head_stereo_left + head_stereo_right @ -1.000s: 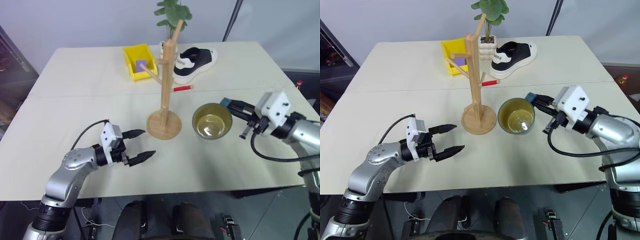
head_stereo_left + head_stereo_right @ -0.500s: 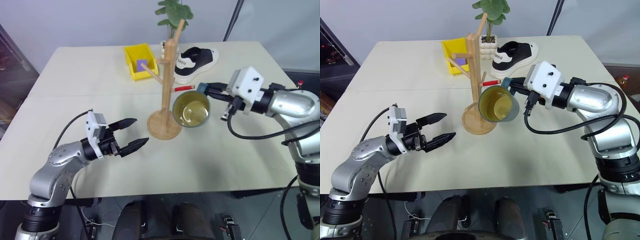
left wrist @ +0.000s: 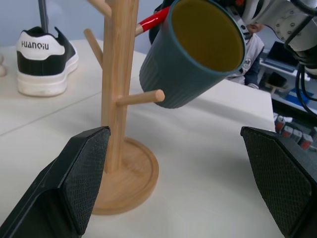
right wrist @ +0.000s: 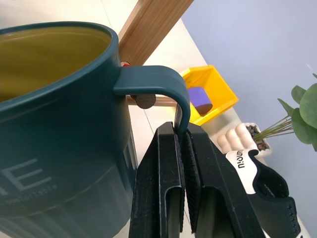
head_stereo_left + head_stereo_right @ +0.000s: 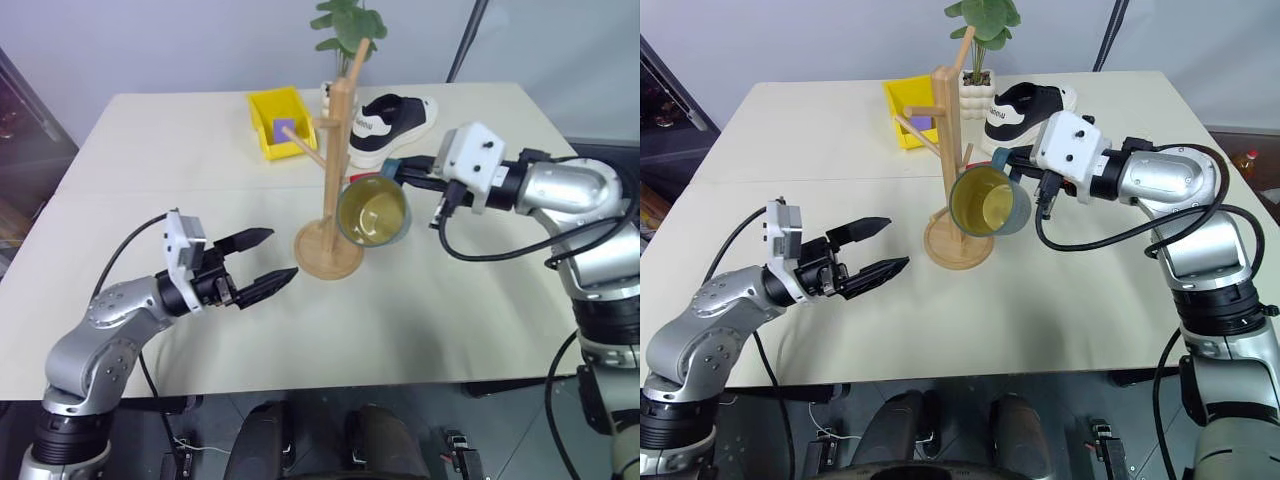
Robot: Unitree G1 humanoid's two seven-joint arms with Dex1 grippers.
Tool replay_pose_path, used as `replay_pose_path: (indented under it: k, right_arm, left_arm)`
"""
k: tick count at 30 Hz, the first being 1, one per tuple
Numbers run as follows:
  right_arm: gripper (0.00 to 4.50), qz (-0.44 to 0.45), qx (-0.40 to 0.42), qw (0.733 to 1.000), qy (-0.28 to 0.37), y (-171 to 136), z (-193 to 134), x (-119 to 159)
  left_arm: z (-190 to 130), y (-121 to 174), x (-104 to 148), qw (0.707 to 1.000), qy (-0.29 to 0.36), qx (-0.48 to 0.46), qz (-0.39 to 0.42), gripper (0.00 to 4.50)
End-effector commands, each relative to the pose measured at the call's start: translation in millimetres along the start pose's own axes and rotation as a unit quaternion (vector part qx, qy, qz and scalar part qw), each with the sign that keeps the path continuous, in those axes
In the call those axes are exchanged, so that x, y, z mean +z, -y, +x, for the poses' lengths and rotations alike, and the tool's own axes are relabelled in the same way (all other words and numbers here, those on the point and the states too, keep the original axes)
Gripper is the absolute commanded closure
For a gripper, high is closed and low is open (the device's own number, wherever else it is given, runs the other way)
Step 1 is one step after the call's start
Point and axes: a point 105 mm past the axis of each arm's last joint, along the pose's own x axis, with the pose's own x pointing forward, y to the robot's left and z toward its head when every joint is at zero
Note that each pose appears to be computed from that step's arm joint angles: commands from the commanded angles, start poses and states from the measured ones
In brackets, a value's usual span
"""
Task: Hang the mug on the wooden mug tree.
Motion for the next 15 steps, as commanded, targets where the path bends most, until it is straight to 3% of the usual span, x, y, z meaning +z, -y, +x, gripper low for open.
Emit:
replay_pose_path:
  k: [1, 13, 15]
  right_arm:
    - [4.47, -0.025, 0.001, 1.000, 0.014, 5, 3, 12]
    - [4.47, -0.029, 0.004, 0.999, 0.013, 5, 14, 13]
    - [3.82, -0.030, 0.003, 0.999, 0.015, 6, 14, 14]
  left_arm:
    - [2, 5, 23, 0.999, 0.025, -0.013, 0.031, 0.00]
    - [4, 6, 30, 0.999, 0.035, -0.013, 0.036, 0.00]
    - [4, 6, 30, 0.999, 0.036, -0.012, 0.037, 0.00]
